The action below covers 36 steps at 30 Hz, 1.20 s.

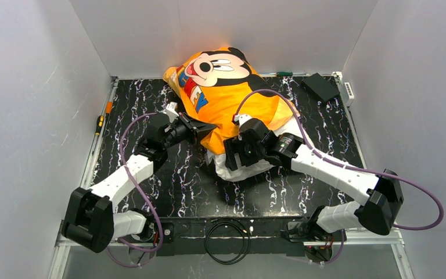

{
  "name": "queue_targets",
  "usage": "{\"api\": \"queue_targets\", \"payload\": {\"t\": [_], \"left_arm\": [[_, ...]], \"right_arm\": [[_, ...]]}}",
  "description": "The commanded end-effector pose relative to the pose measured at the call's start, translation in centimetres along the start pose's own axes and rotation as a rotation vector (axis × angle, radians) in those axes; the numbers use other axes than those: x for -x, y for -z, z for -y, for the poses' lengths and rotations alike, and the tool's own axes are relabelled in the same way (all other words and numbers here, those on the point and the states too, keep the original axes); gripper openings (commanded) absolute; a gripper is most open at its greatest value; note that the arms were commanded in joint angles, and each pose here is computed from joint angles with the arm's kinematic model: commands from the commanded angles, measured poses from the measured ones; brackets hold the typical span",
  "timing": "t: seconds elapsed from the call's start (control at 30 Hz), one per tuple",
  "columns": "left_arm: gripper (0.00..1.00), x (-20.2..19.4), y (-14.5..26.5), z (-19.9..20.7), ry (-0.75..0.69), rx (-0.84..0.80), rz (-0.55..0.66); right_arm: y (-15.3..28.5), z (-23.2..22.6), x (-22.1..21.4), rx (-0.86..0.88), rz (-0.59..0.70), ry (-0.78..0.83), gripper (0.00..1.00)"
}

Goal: Put the pillow into the pillowcase
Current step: Stuff the pillow into the pillowcase.

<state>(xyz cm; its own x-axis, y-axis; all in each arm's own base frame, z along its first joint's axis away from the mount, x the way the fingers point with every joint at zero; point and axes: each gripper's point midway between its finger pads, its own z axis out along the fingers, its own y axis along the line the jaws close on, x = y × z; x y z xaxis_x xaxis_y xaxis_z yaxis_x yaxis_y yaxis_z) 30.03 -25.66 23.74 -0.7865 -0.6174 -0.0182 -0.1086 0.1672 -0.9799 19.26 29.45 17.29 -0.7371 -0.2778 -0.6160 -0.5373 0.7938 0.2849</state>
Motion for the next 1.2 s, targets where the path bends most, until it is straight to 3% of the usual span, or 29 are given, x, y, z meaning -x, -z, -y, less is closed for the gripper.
{"api": "queue_targets", "payload": {"t": [0.0,0.13,0.37,0.47,0.63,0.73,0.83,0.9,1.07,1.17], "left_arm": [[0.0,-1.4,4.1,10.5,-0.035,-0.283,-0.011],[0.0,-2.1,6.5,13.0,0.007,-0.352,0.003],[0.0,-6.0,8.3,13.1,0.047,-0.28,-0.118],[0.0,-8.9,8.7,12.0,0.038,-0.196,-0.206],[0.0,-12.5,8.9,8.8,-0.007,-0.022,-0.31],[0.0,-12.0,9.3,6.9,-0.084,0.091,-0.276],[0.53,-10.7,9.6,5.8,-0.195,0.167,-0.204],[0.72,-9.9,9.4,5.1,-0.212,0.204,-0.165],[0.86,-8.1,7.9,2.4,-0.159,0.28,-0.086],[0.93,-7.8,5.3,2.9,-0.122,0.201,-0.096]], "right_arm": [[-0.1,0.5,5.0,-0.051,0.167,-0.028,0.9],[0.0,1.7,5.6,-0.112,0.197,-0.041,0.81],[0.5,4.3,9.8,-0.131,0.338,-0.156,0.33],[0.8,4.9,12.5,-0.078,0.407,-0.237,0.19],[1.3,4.8,15.9,0.016,0.459,-0.305,0.14],[1.5,4.4,15.3,0.039,0.438,-0.313,0.14],[2.0,4.0,14.2,0.076,0.429,-0.339,0.14],[2.0,4.0,13.2,0.085,0.418,-0.364,0.14],[2.1,3.6,12.4,0.114,0.395,-0.373,0.14],[2.0,3.3,12.6,0.127,0.385,-0.368,0.14]]}}
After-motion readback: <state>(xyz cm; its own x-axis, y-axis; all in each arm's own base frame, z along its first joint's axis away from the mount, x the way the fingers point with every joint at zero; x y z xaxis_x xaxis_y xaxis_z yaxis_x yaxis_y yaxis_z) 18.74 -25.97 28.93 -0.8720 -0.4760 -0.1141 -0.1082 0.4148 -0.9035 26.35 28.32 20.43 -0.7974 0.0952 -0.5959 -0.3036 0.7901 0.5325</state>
